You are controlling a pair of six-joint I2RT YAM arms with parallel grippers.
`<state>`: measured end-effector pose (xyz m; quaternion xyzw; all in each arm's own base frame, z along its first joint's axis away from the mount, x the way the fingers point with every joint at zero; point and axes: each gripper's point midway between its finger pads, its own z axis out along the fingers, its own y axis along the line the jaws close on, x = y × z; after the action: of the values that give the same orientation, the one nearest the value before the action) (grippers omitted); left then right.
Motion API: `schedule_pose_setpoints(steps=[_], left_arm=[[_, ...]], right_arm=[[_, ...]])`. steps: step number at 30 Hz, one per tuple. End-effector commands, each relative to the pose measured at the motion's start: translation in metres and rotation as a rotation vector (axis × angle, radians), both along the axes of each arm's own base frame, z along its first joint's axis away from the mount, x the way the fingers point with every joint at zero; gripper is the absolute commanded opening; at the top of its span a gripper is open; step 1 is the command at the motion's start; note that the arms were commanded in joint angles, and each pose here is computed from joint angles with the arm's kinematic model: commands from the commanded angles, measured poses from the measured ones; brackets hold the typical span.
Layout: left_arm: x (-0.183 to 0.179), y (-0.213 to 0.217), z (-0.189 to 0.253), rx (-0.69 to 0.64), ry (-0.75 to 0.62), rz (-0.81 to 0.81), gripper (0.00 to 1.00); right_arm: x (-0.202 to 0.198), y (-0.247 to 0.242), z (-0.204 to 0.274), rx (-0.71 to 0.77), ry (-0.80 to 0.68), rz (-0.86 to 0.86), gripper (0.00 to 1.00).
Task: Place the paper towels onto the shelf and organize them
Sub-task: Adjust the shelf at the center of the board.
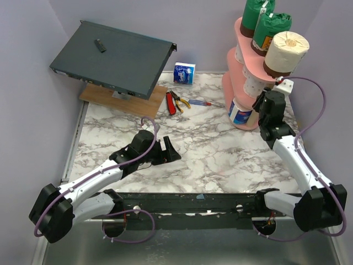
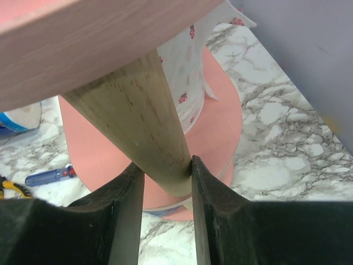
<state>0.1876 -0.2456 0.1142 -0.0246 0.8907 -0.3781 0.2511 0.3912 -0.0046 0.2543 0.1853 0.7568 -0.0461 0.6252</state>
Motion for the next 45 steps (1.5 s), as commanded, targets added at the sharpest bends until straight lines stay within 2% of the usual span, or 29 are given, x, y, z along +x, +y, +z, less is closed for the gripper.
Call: schedule_pose_setpoints(steps=[1, 7, 13, 21, 27, 29, 34, 36, 40, 45], left_arm=[[0.005, -0.005, 0.006, -0.023, -0.023, -0.015, 0.83], [0.006, -0.018, 0.022, -0.088, -0.056, -0.055, 0.83], [0.005, -0.033, 0.038, -0.139, -0.075, -0.084, 0.83], [0.002, -0.057, 0.042, -0.130, -0.068, -0.116, 0.83], [0.011, -0.072, 0.039, -0.121, -0.039, -0.117, 0.83], [0.016, -0.080, 0.043, -0.138, -0.044, -0.118, 0.83], [0.032, -0.099, 0.047, -0.144, -0.024, -0.120, 0.83], [0.038, -0.108, 0.049, -0.153, -0.021, -0.122, 0.83], [0.056, -0.123, 0.054, -0.171, -0.021, -0.115, 0.82], [0.087, -0.138, 0.057, -0.223, -0.013, -0.084, 0.80]], right_arm=[[-0.017, 0.018, 0.009, 0.128, 0.009, 0.013, 0.00], [-0.032, 0.029, 0.003, 0.167, 0.033, 0.027, 0.01], [-0.046, 0.044, -0.022, 0.205, 0.084, 0.053, 0.01], [-0.064, 0.059, -0.047, 0.236, 0.138, 0.078, 0.01], [-0.069, 0.056, -0.036, 0.229, 0.121, 0.083, 0.01], [-0.071, 0.057, -0.030, 0.241, 0.115, 0.087, 0.06], [-0.081, 0.061, -0.018, 0.260, 0.122, 0.125, 0.43], [-0.087, 0.059, -0.015, 0.262, 0.116, 0.127, 0.54], [-0.099, 0.060, -0.011, 0.279, 0.112, 0.154, 0.63], [-0.122, 0.073, -0.007, 0.358, 0.077, 0.253, 0.62]])
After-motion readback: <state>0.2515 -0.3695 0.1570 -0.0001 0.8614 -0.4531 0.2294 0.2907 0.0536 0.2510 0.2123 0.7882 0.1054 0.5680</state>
